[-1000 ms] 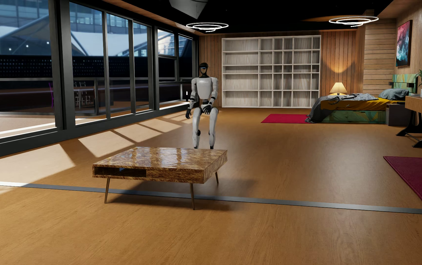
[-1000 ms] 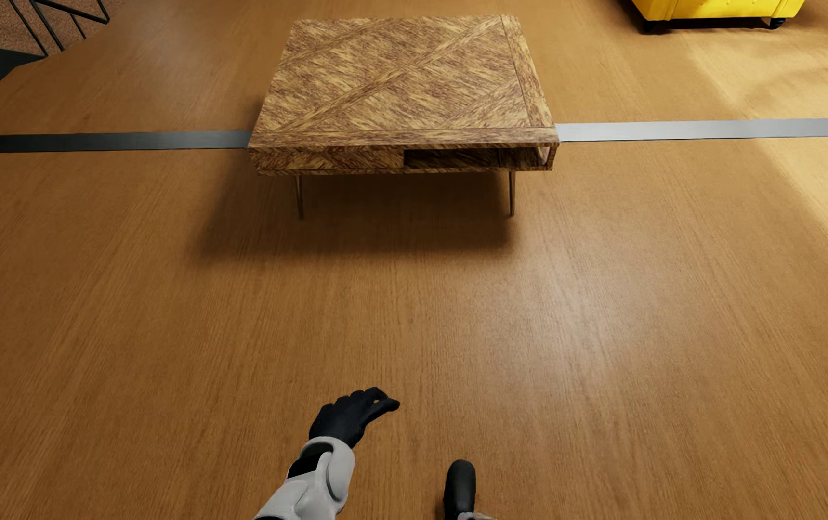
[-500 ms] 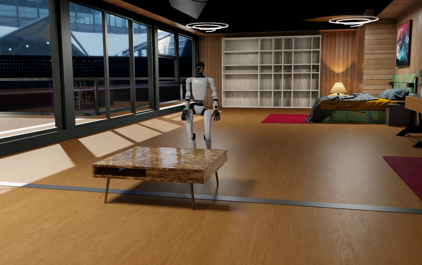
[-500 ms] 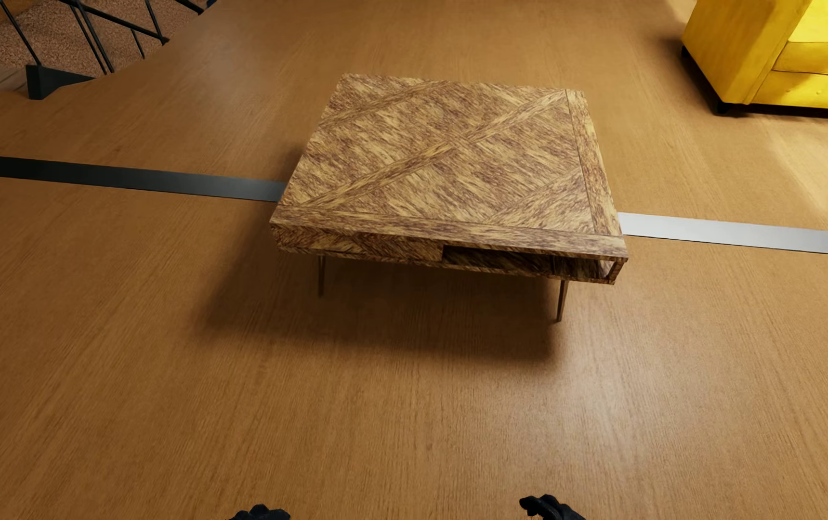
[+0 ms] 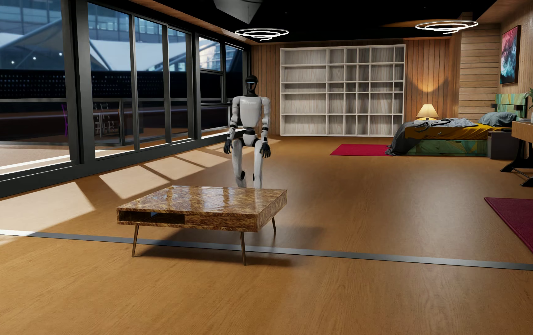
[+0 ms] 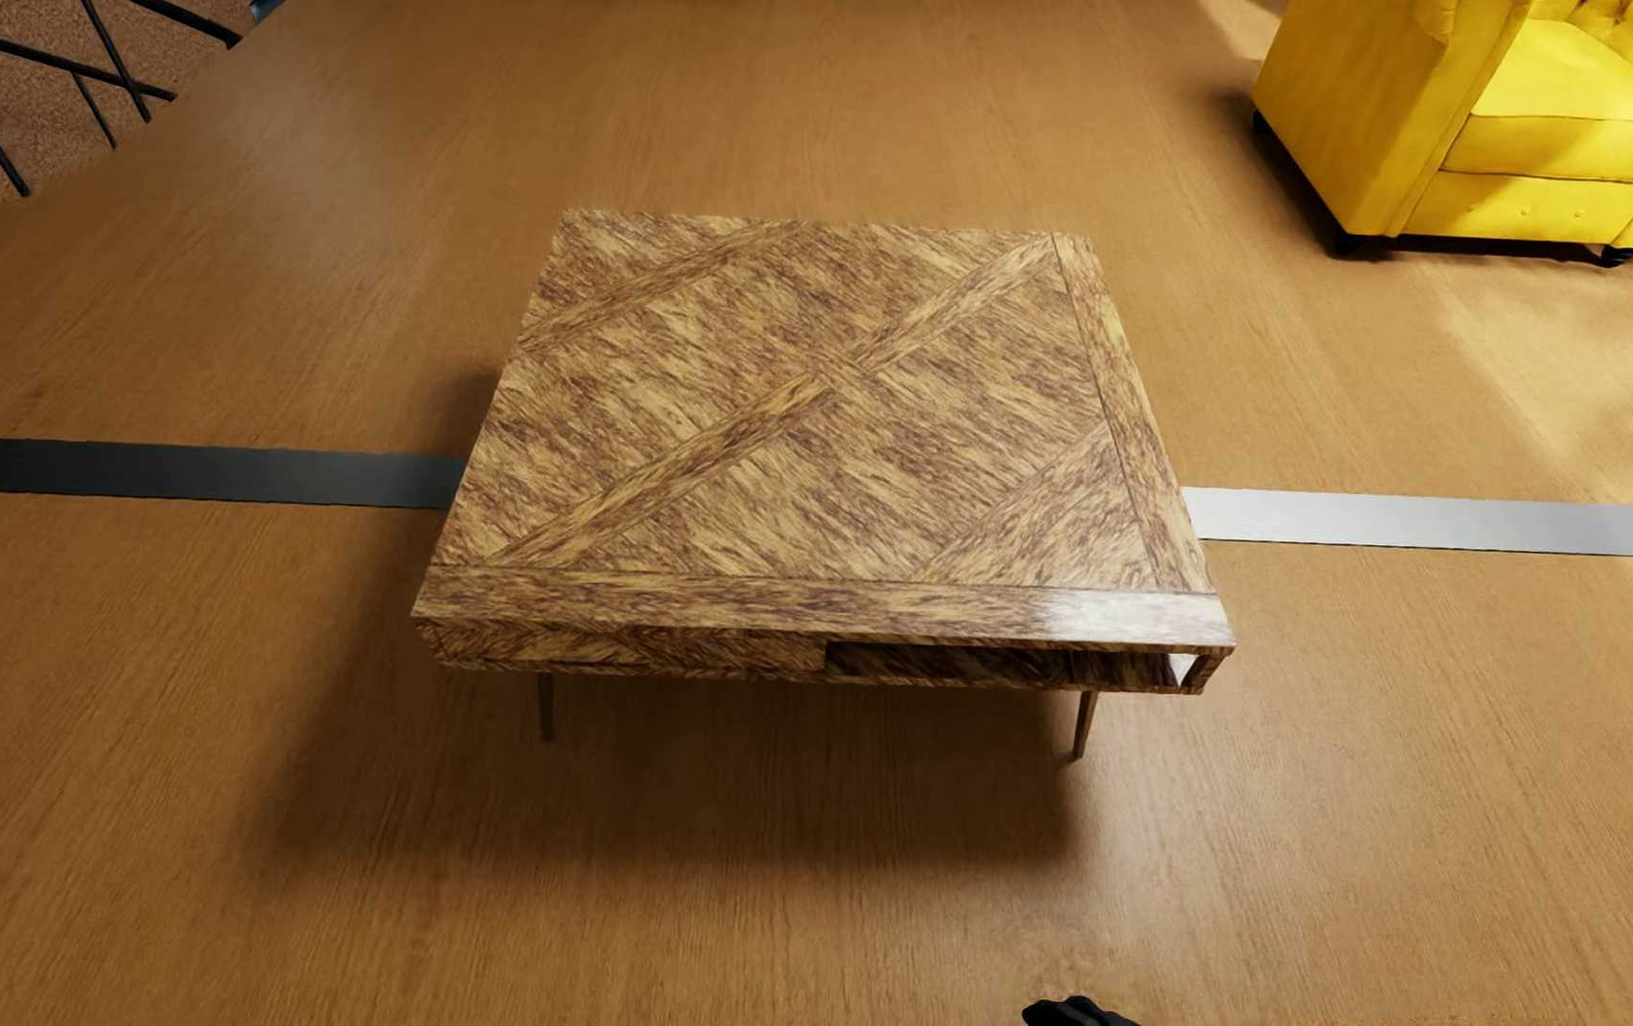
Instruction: Walk to the wood coffeetable
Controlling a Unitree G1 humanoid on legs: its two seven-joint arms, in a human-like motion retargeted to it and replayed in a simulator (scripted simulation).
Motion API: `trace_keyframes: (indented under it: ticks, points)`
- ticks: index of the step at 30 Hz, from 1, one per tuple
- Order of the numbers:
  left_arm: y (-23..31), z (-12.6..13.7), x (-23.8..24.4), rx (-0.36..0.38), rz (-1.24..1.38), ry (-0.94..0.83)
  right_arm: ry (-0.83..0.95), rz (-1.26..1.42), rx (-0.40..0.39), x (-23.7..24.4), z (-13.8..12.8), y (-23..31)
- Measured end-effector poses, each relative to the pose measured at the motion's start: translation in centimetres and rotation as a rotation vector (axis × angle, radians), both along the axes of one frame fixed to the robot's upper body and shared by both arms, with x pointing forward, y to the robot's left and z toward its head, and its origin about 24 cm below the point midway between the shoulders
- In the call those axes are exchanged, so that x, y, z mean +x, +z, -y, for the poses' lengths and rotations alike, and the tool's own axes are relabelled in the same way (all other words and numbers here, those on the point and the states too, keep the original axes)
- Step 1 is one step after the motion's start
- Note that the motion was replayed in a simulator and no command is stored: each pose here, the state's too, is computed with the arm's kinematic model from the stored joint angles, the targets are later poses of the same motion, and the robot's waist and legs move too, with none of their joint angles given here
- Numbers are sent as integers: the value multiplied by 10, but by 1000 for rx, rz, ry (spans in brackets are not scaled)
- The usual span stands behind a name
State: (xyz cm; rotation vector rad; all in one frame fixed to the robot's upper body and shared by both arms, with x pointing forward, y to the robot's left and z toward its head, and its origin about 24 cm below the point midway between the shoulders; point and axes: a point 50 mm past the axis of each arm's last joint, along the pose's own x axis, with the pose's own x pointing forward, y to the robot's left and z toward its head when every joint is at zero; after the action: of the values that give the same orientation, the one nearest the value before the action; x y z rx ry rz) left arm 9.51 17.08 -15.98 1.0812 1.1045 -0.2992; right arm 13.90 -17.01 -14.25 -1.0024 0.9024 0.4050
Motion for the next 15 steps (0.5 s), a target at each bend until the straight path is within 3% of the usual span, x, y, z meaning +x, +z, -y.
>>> trace_keyframes:
  ticks: [2, 4, 7, 9, 15]
  points:
    - [4, 10, 21, -79, 43, -99, 117, -21, -22, -4, 9, 2]
    - [11, 12, 45, -107, 81, -226, 56, 6, -59, -9, 21, 4]
    - [28, 4, 87, -23, 160, -326, -133, 39, -67, -20, 32, 5]
    - [41, -4, 111, 15, 244, -291, -145, 42, -50, -23, 30, 5]
    - [68, -11, 142, 0, 443, -252, -84, 44, -25, -10, 14, 5]
